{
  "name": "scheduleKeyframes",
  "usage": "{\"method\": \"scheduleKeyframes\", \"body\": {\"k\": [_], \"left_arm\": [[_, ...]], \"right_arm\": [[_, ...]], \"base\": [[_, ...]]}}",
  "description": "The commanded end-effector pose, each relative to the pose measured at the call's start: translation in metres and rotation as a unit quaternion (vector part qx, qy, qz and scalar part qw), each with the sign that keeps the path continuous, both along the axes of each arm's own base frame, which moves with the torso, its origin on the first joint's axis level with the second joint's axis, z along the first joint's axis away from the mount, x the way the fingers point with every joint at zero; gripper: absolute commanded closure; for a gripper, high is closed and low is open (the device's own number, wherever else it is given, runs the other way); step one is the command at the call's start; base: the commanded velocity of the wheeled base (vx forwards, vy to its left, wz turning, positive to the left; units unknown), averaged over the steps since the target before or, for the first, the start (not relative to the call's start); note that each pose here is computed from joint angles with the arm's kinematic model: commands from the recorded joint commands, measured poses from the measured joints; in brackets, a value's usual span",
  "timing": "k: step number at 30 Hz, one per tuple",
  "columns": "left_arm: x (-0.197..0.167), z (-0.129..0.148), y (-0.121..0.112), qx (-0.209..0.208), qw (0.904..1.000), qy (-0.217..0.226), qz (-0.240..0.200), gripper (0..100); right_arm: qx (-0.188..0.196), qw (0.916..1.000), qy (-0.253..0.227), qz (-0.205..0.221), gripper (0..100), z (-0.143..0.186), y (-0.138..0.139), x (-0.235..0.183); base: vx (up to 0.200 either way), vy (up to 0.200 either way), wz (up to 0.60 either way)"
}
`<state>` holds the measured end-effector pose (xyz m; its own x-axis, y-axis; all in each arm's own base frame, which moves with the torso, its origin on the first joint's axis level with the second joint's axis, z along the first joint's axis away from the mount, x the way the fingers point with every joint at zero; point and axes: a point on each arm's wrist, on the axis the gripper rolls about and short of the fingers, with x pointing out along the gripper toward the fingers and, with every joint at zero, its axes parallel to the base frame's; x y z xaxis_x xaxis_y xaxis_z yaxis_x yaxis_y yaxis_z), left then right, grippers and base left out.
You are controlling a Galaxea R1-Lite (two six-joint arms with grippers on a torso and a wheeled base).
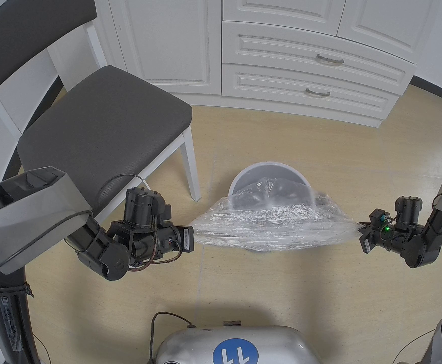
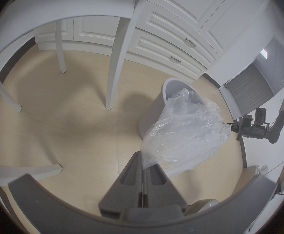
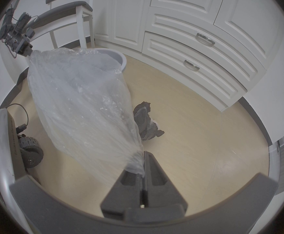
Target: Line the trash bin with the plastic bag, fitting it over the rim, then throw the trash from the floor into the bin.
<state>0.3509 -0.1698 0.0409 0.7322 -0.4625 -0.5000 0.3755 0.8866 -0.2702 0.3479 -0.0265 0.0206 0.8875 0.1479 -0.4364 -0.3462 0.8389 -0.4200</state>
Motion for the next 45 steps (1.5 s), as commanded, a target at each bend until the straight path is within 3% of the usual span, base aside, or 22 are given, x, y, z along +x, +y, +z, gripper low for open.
{"method": "scheduleKeyframes", "body": {"k": [1,3,8,11,15,22,27,28,32,38,45], "left_arm": [[0.003,-0.010,-0.002,0.007,1.0000,0.006,0.004,100],[0.006,-0.012,-0.003,0.010,0.9999,0.004,0.009,100],[0.031,-0.030,-0.014,0.049,0.9943,-0.026,0.091,100],[0.044,-0.023,-0.018,0.047,0.9883,-0.059,0.132,100],[0.053,-0.015,-0.021,0.016,0.9842,-0.096,0.148,100],[0.052,-0.007,-0.018,0.003,0.9817,-0.112,0.154,100],[0.036,0.016,-0.011,0.006,0.9853,-0.099,0.139,100],[0.021,0.033,-0.005,0.004,0.9908,-0.077,0.111,100],[-0.002,0.052,0.005,0.004,0.9977,-0.030,0.060,100],[-0.012,0.046,0.014,0.037,0.9990,0.017,0.021,100],[-0.019,0.031,0.016,0.080,0.9964,0.028,-0.007,100]], "right_arm": [[0.001,0.9999,0.009,0.006,100,-0.008,0.005,0.002],[0.000,0.9999,0.010,0.006,100,-0.009,0.006,0.002],[-0.009,0.9998,-0.004,-0.015,100,-0.014,0.015,0.015],[0.018,0.9985,-0.035,-0.038,100,-0.013,0.024,0.026],[0.070,0.9907,-0.084,-0.080,100,-0.007,0.039,0.044],[0.074,0.9871,-0.100,-0.101,100,0.013,0.034,0.038],[0.069,0.9863,-0.104,-0.108,100,0.038,0.025,0.020],[0.055,0.9884,-0.090,-0.109,100,0.052,0.016,0.007],[0.036,0.9948,-0.056,-0.077,100,0.060,0.000,-0.011],[-0.005,0.9982,-0.035,-0.048,100,0.046,-0.012,-0.016],[-0.036,0.9983,-0.018,-0.042,100,0.036,-0.018,-0.019]], "base": [[0.000,0.000,0.00],[0.000,0.000,0.00],[0.000,0.000,0.00],[0.000,0.000,0.00],[0.000,0.000,0.00],[0.000,0.000,0.00],[0.000,0.000,0.00],[0.000,0.000,0.00],[0.000,0.000,0.00],[0.000,0.000,0.00],[0.000,0.000,0.00]]}}
